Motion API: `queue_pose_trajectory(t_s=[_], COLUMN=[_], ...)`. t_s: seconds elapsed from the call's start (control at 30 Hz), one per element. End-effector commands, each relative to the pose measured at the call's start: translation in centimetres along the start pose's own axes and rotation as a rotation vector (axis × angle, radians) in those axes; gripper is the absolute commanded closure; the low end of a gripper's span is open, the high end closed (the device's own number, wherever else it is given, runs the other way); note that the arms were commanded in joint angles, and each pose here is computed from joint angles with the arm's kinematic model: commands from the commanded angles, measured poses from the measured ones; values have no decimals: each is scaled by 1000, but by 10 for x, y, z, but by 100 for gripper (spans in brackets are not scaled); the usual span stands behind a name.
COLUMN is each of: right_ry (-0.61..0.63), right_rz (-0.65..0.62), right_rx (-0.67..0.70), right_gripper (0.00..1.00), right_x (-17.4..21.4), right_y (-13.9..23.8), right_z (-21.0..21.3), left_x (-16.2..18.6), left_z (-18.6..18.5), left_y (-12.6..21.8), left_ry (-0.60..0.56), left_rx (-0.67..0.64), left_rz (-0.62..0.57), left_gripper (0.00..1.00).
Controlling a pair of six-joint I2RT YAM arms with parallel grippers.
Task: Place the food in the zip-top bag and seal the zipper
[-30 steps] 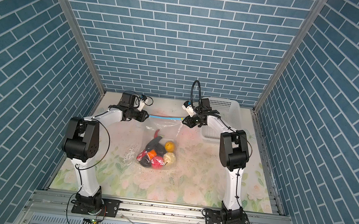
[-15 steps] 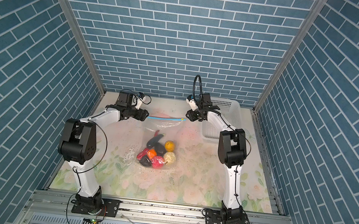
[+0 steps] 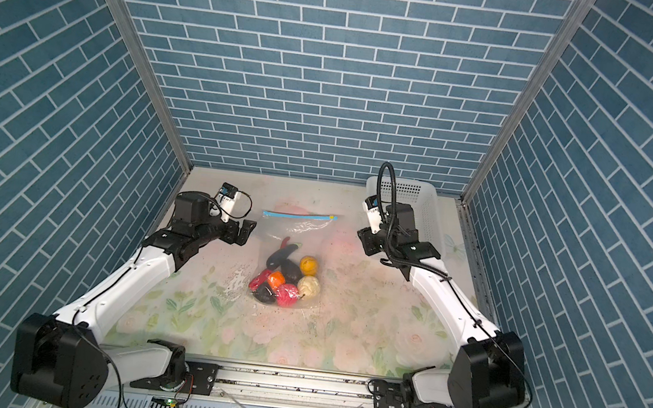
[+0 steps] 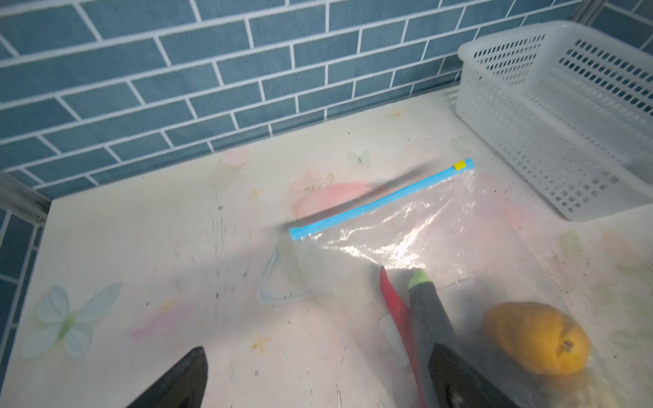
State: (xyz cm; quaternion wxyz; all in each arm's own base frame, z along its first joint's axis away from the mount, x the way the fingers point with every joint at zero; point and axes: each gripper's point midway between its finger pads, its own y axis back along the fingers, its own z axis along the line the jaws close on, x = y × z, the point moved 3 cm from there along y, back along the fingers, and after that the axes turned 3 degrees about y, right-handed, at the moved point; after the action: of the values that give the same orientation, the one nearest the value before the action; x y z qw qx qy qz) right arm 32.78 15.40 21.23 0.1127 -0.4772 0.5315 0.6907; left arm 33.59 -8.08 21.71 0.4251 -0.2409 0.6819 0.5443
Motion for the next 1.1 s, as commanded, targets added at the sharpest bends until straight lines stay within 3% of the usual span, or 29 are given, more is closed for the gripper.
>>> queue_pose_trajectory(t_s=[0.0,0.1,0.2,0.33,0.67,1.07], right_ry=[-130,-282,-434,-515,-450,-385], right_rz=[32,3,-35,-66,-17,-8], right_rx=[129,158,178,134,104,86], right_gripper=[56,52,41,36,36,37], right_x=[41,72,97,104,89,71], right_y=[14,21,14,-2,-49,-75], right_z=[-16,-21,-31,-41,-62,-75], left_x=[15,25,36,40,36,37], left_z=[4,4,5,5,6,17], left_y=[15,25,26,22,17,11], left_ry=[37,56,73,74,68,61], left_rx=[-48,-63,-73,-67,-69,-137], left_rz=[8,-15,-14,3,6,-9], left_gripper=[1,1,1,1,1,1])
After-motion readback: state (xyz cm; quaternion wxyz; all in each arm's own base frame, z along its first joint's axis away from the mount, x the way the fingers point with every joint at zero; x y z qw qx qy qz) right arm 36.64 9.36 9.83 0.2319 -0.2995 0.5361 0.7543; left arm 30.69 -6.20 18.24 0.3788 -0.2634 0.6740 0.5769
